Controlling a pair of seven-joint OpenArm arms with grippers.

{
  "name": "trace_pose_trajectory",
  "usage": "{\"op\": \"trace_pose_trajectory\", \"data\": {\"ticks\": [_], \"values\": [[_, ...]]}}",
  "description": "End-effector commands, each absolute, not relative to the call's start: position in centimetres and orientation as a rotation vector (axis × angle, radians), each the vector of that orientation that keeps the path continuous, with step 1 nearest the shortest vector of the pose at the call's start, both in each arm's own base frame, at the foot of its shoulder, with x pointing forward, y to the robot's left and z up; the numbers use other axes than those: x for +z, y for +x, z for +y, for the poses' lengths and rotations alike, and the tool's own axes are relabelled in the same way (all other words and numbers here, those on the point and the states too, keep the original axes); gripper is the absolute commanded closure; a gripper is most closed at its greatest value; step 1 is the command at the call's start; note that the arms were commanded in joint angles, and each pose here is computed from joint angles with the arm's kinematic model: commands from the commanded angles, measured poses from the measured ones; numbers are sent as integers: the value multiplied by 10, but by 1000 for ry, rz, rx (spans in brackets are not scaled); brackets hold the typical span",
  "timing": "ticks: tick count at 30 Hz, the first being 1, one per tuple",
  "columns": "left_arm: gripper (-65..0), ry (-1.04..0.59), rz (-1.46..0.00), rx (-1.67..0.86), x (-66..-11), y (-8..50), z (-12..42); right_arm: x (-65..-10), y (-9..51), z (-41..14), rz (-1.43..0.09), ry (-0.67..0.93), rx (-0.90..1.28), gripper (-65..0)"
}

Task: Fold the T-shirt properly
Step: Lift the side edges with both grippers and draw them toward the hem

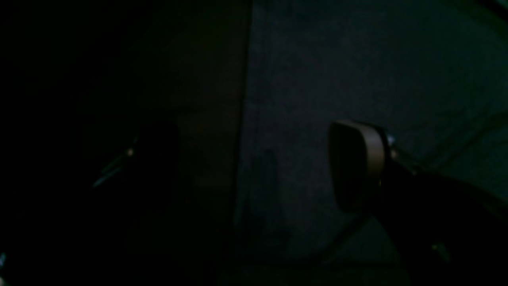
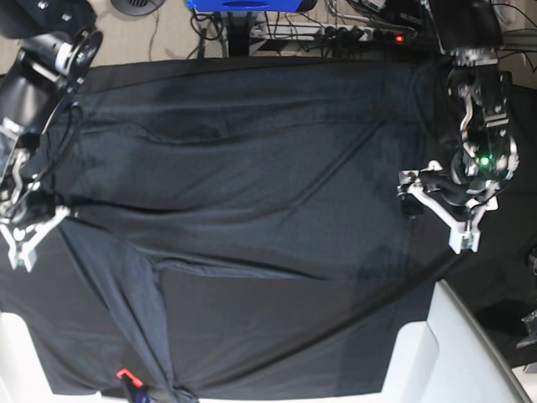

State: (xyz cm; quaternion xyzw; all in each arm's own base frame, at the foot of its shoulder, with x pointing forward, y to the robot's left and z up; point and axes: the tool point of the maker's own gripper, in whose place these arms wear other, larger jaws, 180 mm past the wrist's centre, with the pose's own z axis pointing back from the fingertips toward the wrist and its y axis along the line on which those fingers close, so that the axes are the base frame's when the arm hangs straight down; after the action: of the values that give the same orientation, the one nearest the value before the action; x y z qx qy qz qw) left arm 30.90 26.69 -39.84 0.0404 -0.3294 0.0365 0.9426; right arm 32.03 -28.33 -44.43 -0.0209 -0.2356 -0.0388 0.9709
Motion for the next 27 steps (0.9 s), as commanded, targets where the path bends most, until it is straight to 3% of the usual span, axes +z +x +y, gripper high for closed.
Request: {"op": "trace_pose_trajectory", "data": {"ticks": [1,7,9,11,14,16,19,23,27], "values": [[-563,102,-716,73,-386,321,274,-431,328,-291,-512,-64,-74,-15],[-563,88,-716,100,-387,336,277,-440,312,-283,-468,-57,-73,-20],[-563,88,-724,102,-385,341,277,-440,307,-283,-464,-66,-69,-72],[-563,88,-730,101,-382,344,277,-435,308,-285,-479,-79,-64,-204],[-563,89,-733,100,-380,344,278,-418,314,-292,-525,-111,-62,-477],[-563,94,-723,100,-383,341,280,-411,319,-293,-549,-122,-58,-563],[-563,97,-719,104,-385,339,282,-401,337,-292,-583,-111,-54,-515],[-563,99,-720,104,-384,338,283,-412,364,-283,-546,-27,-67,-365],[-563,109,-711,99,-385,334,286,-430,386,-268,-551,67,-79,-354]]}}
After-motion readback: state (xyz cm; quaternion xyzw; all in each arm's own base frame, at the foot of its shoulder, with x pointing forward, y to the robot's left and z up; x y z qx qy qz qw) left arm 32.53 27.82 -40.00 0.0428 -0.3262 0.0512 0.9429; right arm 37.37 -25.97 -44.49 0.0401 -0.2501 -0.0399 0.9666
